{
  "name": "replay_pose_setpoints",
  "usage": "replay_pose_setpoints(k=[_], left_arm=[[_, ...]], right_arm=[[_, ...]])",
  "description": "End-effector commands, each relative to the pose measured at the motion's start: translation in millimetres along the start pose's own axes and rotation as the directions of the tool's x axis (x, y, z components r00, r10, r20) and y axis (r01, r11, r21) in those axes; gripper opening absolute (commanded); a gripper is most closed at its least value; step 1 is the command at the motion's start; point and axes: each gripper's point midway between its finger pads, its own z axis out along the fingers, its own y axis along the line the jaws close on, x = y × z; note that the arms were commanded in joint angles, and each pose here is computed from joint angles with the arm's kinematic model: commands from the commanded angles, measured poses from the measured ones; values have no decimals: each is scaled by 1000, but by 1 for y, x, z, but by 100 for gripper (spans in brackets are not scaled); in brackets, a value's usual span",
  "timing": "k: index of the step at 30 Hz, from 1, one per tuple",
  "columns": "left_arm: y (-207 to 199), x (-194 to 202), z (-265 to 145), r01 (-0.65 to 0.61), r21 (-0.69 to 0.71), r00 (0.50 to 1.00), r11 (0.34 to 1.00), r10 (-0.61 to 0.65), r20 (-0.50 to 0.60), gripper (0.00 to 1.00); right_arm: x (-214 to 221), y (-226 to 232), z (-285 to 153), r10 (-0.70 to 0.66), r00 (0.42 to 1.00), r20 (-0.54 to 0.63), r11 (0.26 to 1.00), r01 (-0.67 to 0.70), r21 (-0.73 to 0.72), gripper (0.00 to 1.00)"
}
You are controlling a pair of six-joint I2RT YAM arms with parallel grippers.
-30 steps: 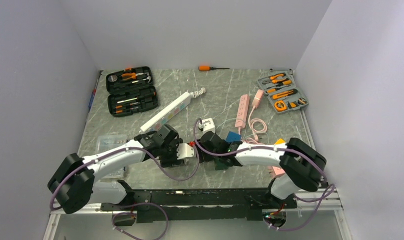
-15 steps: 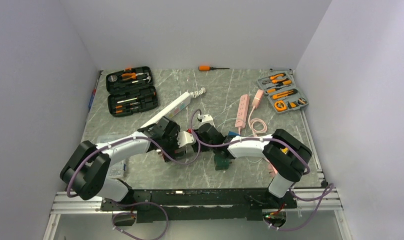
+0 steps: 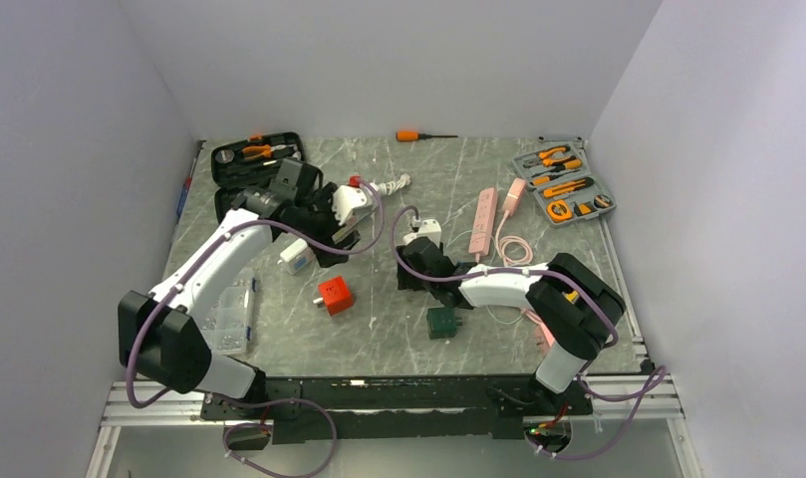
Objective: Pull the plug off the socket
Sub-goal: Place the socket at the center of the board, then reset both arms
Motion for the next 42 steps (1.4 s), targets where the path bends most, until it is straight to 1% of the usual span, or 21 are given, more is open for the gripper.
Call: replay_pose_setpoints(k=[1, 3, 4, 7, 8, 9, 14, 15, 19, 22, 24, 27, 31, 34, 36, 37, 39, 40, 41, 42], left_arm=[[-24, 30, -24, 145, 125, 988, 981, -138, -66, 99], [-18, 36, -32, 187, 110, 982, 976, -183, -49, 99], [-15, 40, -36, 202, 95, 979, 975, -199, -39, 99], [-9, 51, -46, 254, 52, 967, 966, -253, -21, 99], [-8, 54, -49, 268, 45, 963, 962, -268, -16, 99], [-8, 57, -51, 282, 38, 959, 959, -282, -12, 99], [2, 72, -61, 343, -32, 939, 939, -343, -7, 99], [4, 74, -64, 356, -34, 934, 934, -357, -2, 99], [8, 78, -74, 407, -23, 913, 913, -407, 24, 99], [20, 84, -86, 437, -61, 899, 897, -434, 60, 99], [28, 88, -95, 454, -91, 890, 886, -446, 95, 99], [39, 95, -107, 489, -129, 869, 863, -470, 152, 99], [53, 109, -114, 561, -144, 822, 815, -528, 213, 99], [63, 124, -111, 606, -171, 792, 777, -568, 225, 99], [69, 134, -108, 611, -217, 790, 761, -568, 232, 99], [76, 138, -108, 602, -252, 797, 757, -552, 246, 99], [82, 143, -108, 606, -302, 794, 736, -544, 271, 99], [85, 145, -108, 617, -328, 787, 716, -547, 285, 99], [91, 147, -110, 639, -360, 769, 679, -558, 312, 99], [97, 152, -112, 671, -393, 742, 629, -578, 341, 99]], right_arm=[[13, -24, -5, -23, 999, -42, 997, 26, 78, 28], [10, -21, -6, -30, 999, -39, 998, 32, 60, 51], [8, -19, -8, -33, 999, -35, 998, 35, 51, 61], [1, -13, -13, -36, 999, -23, 999, 37, 20, 86], [-1, -11, -15, -40, 999, -23, 999, 40, 11, 96], [-5, -8, -17, -41, 999, -19, 999, 41, 1, 99], [-35, 11, -39, -31, 999, 33, 996, 34, -78, 100], [-38, 13, -46, -33, 999, 32, 995, 36, -90, 100], [-67, 25, -84, -30, 996, 88, 986, 44, -159, 100], [-84, 20, -113, -25, 991, 131, 985, 47, -166, 100], [-96, 10, -131, -21, 986, 168, 989, 45, -139, 100], [-108, -18, -151, 0, 979, 206, 998, 11, -54, 100], [-119, -72, -158, 107, 967, 230, 992, -119, 36, 100], [-127, -111, -161, 198, 943, 266, 970, -227, 83, 100], [-133, -139, -165, 249, 917, 311, 942, -305, 144, 100], [-135, -155, -167, 272, 901, 338, 918, -348, 188, 100], [-135, -181, -167, 295, 880, 373, 879, -403, 256, 100], [-134, -193, -165, 301, 874, 383, 858, -423, 291, 100], [-132, -203, -163, 298, 872, 388, 841, -432, 327, 100], [-129, -214, -160, 293, 874, 388, 820, -438, 369, 100]])
